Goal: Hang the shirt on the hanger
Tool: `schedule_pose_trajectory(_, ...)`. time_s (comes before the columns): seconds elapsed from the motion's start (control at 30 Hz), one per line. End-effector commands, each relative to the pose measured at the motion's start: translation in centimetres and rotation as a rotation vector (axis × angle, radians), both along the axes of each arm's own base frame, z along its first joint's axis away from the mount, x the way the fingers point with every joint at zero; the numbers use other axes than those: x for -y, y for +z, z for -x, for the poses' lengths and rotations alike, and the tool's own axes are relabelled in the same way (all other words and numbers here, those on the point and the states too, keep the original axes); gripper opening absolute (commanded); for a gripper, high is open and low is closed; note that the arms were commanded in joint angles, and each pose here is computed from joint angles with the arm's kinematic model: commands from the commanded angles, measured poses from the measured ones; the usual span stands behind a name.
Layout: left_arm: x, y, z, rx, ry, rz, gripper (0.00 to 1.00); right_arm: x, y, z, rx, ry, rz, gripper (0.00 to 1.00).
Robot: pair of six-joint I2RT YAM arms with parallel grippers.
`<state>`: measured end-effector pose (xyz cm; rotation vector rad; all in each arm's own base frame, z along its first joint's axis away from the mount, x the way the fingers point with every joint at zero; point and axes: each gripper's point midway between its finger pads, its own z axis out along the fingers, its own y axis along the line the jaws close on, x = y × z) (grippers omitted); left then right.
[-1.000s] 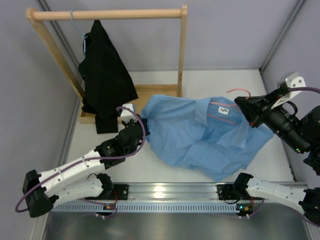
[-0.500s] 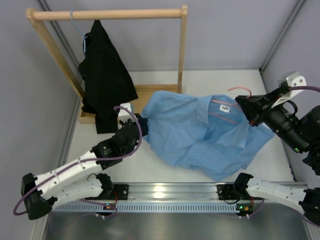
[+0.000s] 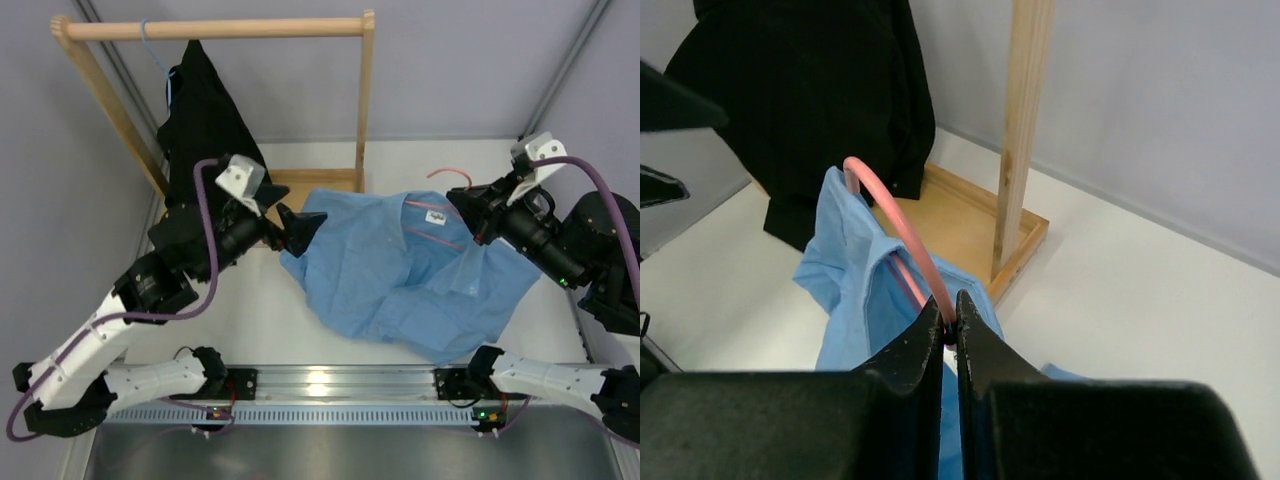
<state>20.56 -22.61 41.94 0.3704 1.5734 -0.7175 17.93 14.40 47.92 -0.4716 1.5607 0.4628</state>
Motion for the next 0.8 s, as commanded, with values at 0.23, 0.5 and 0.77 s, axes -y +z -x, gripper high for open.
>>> schedule_pose_trajectory(0.23, 11.1, 0.2, 5.7, 0.349, -0.868, -0.467, 0.98, -4.1, 1.4, 4.7, 0.092, 0.388, 0.046, 0.00)
schedule_pose_trajectory(0.5, 13.4, -4.0, 4.6, 0.216, -0.965, -0.530, 0.79, -4.2, 1.2, 5.4, 0.100, 0.422, 0.047, 0.00)
schedule_pose_trajectory(0.77, 12.8, -3.1, 5.2, 0.201, -1.034, -0.457, 0.62, -4.8, 0.2, 5.5, 0.094, 0.448, 0.060, 0.00)
